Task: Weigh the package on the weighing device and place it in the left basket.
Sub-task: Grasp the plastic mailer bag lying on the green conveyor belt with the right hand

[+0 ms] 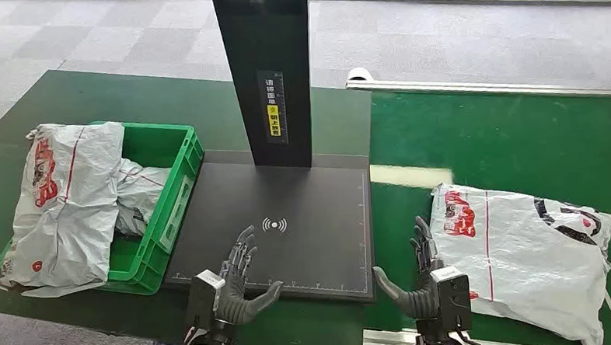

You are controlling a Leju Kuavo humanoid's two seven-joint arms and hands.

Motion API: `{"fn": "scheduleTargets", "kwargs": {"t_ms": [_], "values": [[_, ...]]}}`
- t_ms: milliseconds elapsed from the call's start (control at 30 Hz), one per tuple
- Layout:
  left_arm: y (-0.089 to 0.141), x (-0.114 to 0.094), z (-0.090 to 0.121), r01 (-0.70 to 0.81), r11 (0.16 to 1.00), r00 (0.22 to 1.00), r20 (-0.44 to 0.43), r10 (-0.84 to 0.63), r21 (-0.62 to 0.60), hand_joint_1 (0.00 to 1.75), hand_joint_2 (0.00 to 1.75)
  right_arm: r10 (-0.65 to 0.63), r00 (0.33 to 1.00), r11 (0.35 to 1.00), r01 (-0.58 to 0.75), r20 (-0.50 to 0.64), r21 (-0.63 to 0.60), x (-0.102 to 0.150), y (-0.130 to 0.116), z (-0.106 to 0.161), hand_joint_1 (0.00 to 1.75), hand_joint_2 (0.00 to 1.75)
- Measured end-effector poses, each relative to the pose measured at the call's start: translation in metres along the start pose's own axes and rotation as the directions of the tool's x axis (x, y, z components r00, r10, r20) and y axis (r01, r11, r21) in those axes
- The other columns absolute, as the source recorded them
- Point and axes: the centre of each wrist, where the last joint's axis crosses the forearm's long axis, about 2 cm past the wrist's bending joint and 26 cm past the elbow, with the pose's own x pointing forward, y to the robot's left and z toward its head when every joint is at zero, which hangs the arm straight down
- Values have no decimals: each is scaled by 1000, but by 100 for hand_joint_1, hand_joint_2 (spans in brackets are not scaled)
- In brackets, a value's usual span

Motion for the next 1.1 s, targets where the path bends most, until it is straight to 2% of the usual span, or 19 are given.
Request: {"fn": "scheduleTargets", "kwargs": {"t_ms": [67,100,200,300,367,500,833,967,1100], "values": [[2,4,-2,2,1000,1000,15,-2,17,0,175,117,993,992,-119,-29,-45,0,-14,-9,0,175],[4,8,-5,4,999,1000,28,-5,33,0,175,227,972,969,-231,-57,-90,1,-29,-19,0,175],[11,18,-9,7,998,999,51,-10,61,0,175,473,871,849,-491,-136,-193,3,-81,-50,0,175],[12,23,-11,2,998,998,65,-7,70,0,175,574,791,753,-612,-212,-242,2,-114,-68,0,175],[11,24,-11,0,997,997,71,-5,74,0,175,586,768,722,-640,-258,-263,-1,-129,-76,0,175],[12,26,-12,1,997,997,77,-8,84,0,175,580,754,702,-655,-308,-280,-9,-146,-82,0,175],[13,27,-13,0,995,997,79,-8,96,0,175,555,751,712,-651,-357,-264,-19,-151,-85,0,175],[13,27,-14,0,995,997,77,-7,96,0,175,504,753,780,-607,-424,-152,-26,-150,-84,0,175],[13,27,-15,-1,996,997,76,-6,94,0,175,480,714,828,-560,-510,-4,-43,-149,-77,0,175]]}}
